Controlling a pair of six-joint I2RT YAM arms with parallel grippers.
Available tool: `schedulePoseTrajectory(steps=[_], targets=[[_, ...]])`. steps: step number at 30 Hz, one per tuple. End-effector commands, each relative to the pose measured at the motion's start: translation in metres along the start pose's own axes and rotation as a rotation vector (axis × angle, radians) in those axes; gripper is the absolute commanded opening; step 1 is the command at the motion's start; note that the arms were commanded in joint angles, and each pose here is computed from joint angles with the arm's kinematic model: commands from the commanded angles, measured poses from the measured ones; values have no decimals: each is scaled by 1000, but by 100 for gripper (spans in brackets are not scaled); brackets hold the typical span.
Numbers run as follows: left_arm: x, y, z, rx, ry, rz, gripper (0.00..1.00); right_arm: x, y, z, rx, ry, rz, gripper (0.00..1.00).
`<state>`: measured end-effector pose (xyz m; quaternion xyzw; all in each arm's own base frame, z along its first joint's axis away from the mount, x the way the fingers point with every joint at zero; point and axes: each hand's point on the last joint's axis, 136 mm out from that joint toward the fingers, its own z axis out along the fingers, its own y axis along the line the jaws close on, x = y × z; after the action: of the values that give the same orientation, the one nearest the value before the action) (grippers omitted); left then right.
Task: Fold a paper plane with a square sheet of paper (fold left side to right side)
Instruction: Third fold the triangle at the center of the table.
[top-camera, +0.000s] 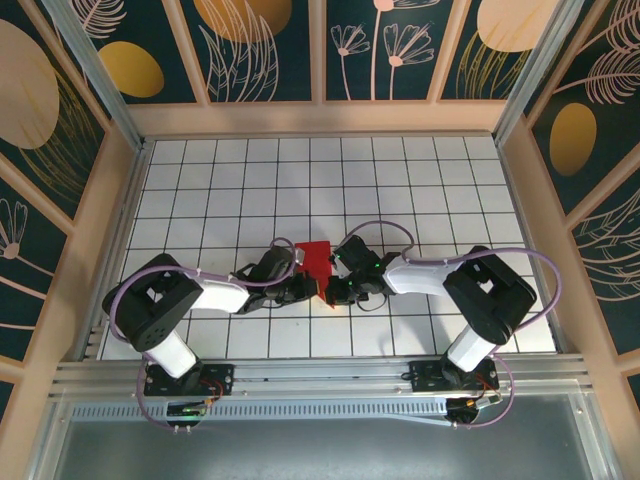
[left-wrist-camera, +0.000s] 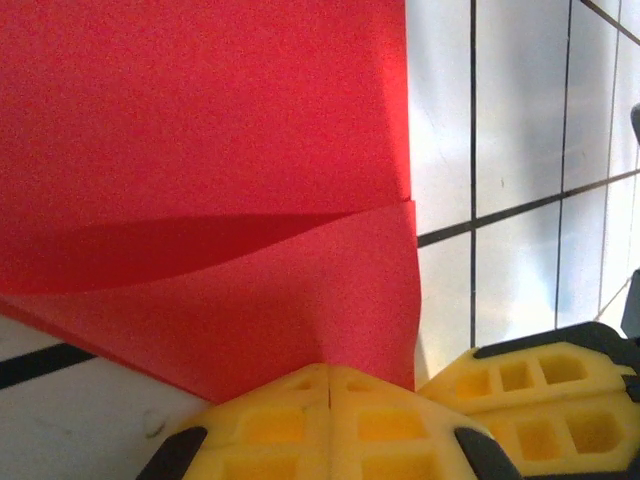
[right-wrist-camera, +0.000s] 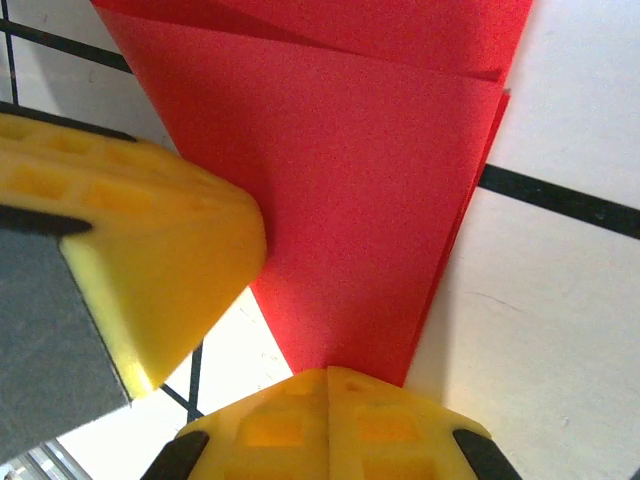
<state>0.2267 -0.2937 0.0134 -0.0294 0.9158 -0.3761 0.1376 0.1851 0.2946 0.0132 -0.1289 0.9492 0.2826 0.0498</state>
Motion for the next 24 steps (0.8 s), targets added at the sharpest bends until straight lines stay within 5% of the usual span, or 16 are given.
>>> schedulePoseTrajectory(steps=[1,15,24], targets=[[-11,40,-7,-177,-54,-5,0,34,-65,10,262,91,52,0],[-51,83,-31,-261,-135,-63,0,34,-65,10,257,90,57,0],[-71,73,-42,-252,-174,-28,0,33,-61,10,239,86,54,0]])
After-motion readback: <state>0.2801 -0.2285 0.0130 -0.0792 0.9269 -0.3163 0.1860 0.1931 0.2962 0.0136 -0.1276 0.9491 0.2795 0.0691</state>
